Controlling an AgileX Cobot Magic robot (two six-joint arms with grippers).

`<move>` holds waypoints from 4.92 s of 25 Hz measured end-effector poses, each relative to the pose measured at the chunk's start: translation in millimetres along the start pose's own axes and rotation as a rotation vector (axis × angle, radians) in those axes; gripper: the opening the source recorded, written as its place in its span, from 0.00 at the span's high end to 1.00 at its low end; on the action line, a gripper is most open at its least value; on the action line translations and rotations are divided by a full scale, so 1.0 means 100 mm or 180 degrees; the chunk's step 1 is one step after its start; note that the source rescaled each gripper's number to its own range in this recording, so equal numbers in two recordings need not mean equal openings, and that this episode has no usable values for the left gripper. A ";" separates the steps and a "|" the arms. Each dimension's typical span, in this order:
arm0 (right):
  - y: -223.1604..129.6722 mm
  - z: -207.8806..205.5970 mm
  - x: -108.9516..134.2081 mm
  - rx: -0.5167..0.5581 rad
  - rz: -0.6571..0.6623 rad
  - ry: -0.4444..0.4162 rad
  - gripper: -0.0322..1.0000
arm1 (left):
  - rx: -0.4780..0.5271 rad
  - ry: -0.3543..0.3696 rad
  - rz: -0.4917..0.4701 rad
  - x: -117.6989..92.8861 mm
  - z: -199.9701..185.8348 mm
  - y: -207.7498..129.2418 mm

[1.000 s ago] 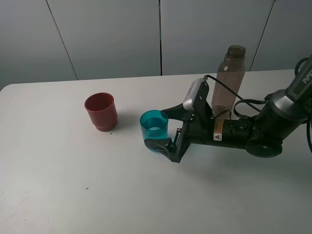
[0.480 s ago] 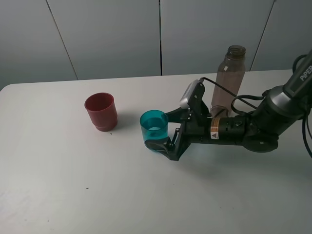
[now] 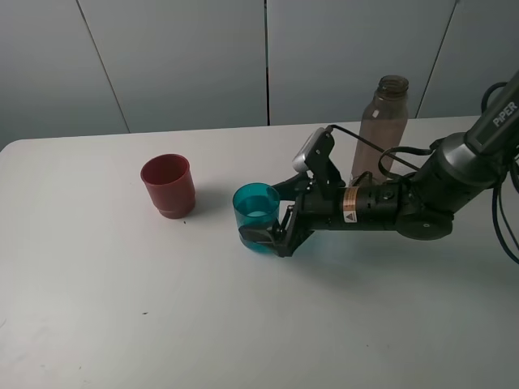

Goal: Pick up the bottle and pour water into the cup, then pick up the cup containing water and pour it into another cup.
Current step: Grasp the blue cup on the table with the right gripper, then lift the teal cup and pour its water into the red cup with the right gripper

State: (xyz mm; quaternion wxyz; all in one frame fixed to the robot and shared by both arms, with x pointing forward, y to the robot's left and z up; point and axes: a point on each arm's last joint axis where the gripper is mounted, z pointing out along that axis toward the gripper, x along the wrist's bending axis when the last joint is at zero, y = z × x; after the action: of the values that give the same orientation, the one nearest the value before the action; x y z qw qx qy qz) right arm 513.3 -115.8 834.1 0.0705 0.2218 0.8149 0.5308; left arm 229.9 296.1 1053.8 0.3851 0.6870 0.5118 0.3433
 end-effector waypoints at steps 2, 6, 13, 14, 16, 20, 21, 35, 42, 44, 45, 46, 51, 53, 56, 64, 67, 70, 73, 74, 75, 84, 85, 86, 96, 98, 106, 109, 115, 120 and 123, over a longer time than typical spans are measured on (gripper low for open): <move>-0.01 0.00 0.00 0.0026 0.0023 -0.0004 0.00 | 0.0000 0.0000 0.0000 0.00 0.00 0.00; -0.01 0.00 0.00 0.0045 0.0072 -0.0011 0.00 | 0.0000 0.0000 0.0000 0.00 0.00 0.00; 0.00 0.01 -0.03 0.0051 0.0057 -0.0030 0.00 | 0.0000 0.0000 0.0006 0.00 0.00 0.00; 0.00 0.01 -0.03 0.0051 0.0057 -0.0030 0.00 | 0.0000 0.0000 0.0006 0.00 0.00 0.00; 0.00 0.01 -0.03 0.0051 0.0057 -0.0030 0.00 | 0.0000 0.0000 0.0006 0.00 0.00 0.00; 0.00 0.01 -0.02 0.0055 0.0086 -0.0019 0.00 | 0.0000 0.0000 0.0006 0.00 0.00 0.00; 0.00 0.01 -0.02 0.0064 0.0076 0.0005 0.00 | 0.0000 0.0000 0.0006 0.00 0.00 0.00; -0.01 0.02 0.02 0.0123 -0.0016 0.0152 0.80 | 0.0000 0.0000 0.0006 0.00 0.00 0.00; -0.02 0.03 0.01 0.0174 -0.0185 0.0140 0.80 | 0.0000 0.0000 0.0006 0.00 0.00 0.00; -0.02 0.03 0.01 0.0174 -0.0192 0.0140 0.81 | 0.0000 0.0000 0.0006 0.00 0.00 0.00; -0.02 0.03 0.01 0.0174 -0.0192 0.0140 0.81 | 0.0000 0.0000 0.0006 0.00 0.00 0.00; -0.02 0.03 0.01 0.0174 -0.0192 0.0140 0.81 | 0.0000 0.0000 0.0006 0.00 0.00 0.00; 0.01 0.02 0.01 0.0175 -0.0228 0.0131 0.81 | 0.0000 0.0000 0.0006 0.00 0.00 0.00; 0.04 0.00 0.00 0.0213 -0.0274 0.0099 0.81 | 0.0000 0.0000 0.0006 0.00 0.00 0.00; 0.16 -0.05 0.01 0.0170 -0.0353 0.0067 0.81 | 0.0000 0.0000 0.0006 0.00 0.00 0.00; 0.44 -0.19 0.00 0.0133 -0.0275 -0.0129 0.81 | 0.0000 0.0000 0.0006 0.00 0.00 0.00; 0.47 -0.22 -0.01 0.0182 -0.0173 -0.0199 0.81 | 0.0000 0.0000 0.0006 0.00 0.00 0.00; 0.48 -0.20 0.01 0.0212 -0.0079 -0.0256 0.81 | 0.0000 0.0000 0.0006 0.00 0.00 0.00; 0.51 -0.15 0.07 0.0226 -0.0057 -0.0235 0.81 | 0.0000 0.0000 0.0006 0.00 0.00 0.00; 0.53 -0.12 0.08 0.0237 -0.0048 -0.0241 0.81 | 0.0000 0.0000 0.0006 0.00 0.00 0.00; 0.55 -0.10 0.08 0.0248 -0.0036 -0.0252 0.81 | 0.0000 0.0000 0.0006 0.00 0.00 0.00; 0.83 0.07 0.03 0.0290 -0.0075 -0.0450 0.81 | 0.0000 0.0000 0.0006 0.00 0.00 0.00; 0.86 0.09 0.01 0.0304 -0.0115 -0.0471 0.81 | 0.0000 0.0000 0.0006 0.00 0.00 0.00; 0.90 0.10 0.00 0.0302 -0.0129 -0.0487 0.81 | 0.0000 0.0000 0.0006 0.00 0.00 0.00; 1.13 0.15 -0.11 0.0257 -0.0328 -0.0604 0.81 | 0.0000 0.0000 0.0006 0.00 0.00 0.00; 1.13 0.15 -0.11 0.0264 -0.0338 -0.0615 0.81 | 0.0000 0.0000 0.0006 0.00 0.00 0.00; 1.14 0.15 -0.12 0.0301 -0.0474 -0.0629 0.81 | 0.0000 0.0000 0.0006 0.00 0.00 0.00; 1.17 0.17 -0.11 0.0366 -0.0587 -0.0661 0.81 | 0.0000 0.0000 0.0006 0.00 0.00 0.00; 1.30 0.24 -0.07 0.0309 -0.0664 -0.0665 0.81 | 0.0000 0.0000 0.0006 0.00 0.00 0.00; 1.31 0.28 -0.02 0.0374 -0.0700 -0.0672 0.81 | 0.0000 0.0000 0.0006 0.00 0.00 0.00; 1.35 0.31 0.01 0.0401 -0.0760 -0.0691 0.81 | 0.0000 0.0000 0.0006 0.00 0.00 0.00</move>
State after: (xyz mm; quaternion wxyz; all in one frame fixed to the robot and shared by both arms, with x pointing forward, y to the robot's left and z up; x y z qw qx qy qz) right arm 562.1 -44.1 942.2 0.2066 0.1835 0.8547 0.4394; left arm 229.9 296.1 1053.8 0.3847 0.6875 0.5111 0.3437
